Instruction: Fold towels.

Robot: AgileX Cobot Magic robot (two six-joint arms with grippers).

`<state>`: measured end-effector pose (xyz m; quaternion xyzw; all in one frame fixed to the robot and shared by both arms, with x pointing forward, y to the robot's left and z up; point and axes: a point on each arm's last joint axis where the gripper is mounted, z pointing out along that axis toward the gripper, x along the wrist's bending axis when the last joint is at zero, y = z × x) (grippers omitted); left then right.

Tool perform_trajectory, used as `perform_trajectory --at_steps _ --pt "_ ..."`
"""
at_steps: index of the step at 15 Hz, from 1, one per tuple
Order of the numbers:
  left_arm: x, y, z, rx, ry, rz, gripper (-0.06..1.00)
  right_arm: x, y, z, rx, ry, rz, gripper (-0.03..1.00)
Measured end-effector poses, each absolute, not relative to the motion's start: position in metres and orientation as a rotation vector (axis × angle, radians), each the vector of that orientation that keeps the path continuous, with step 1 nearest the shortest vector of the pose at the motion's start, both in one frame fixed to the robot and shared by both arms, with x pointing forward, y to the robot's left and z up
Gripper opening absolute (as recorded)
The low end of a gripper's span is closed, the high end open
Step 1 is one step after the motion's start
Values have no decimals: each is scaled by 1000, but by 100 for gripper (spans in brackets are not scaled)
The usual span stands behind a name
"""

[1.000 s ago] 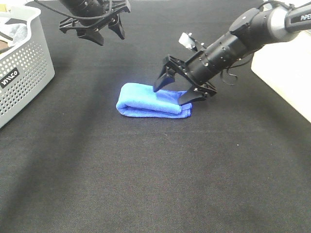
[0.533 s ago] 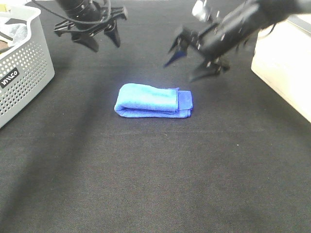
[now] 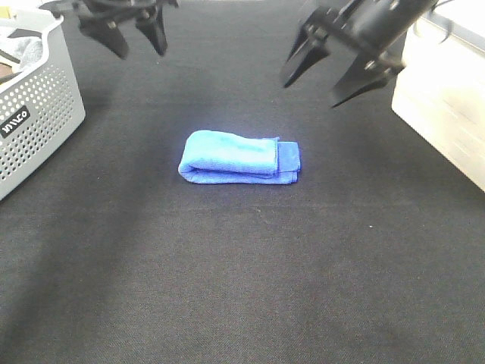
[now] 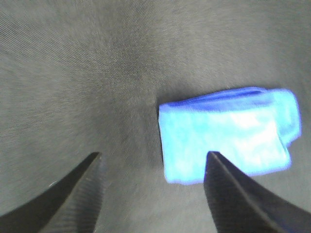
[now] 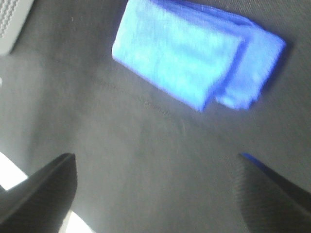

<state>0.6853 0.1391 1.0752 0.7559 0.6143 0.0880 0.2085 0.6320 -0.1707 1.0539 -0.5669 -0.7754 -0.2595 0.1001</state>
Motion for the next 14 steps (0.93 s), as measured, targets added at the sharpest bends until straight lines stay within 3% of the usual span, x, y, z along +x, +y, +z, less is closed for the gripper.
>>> perform_trajectory --at_steps 4,7,11,14 --pt "612 137 1099 2283 1677 413 58 593 -191 1105 -1778 -2432 -765 82" --pt "542 160 1123 2264 1704 450 58 533 -208 1124 -1803 -2485 -755 82" --pt "444 211 1156 2126 1677 497 58 436 -230 1123 -1807 -2503 -800 82" --pt "377 245 1152 2047 1631 532 58 369 -244 1109 -1815 -2532 -900 82"
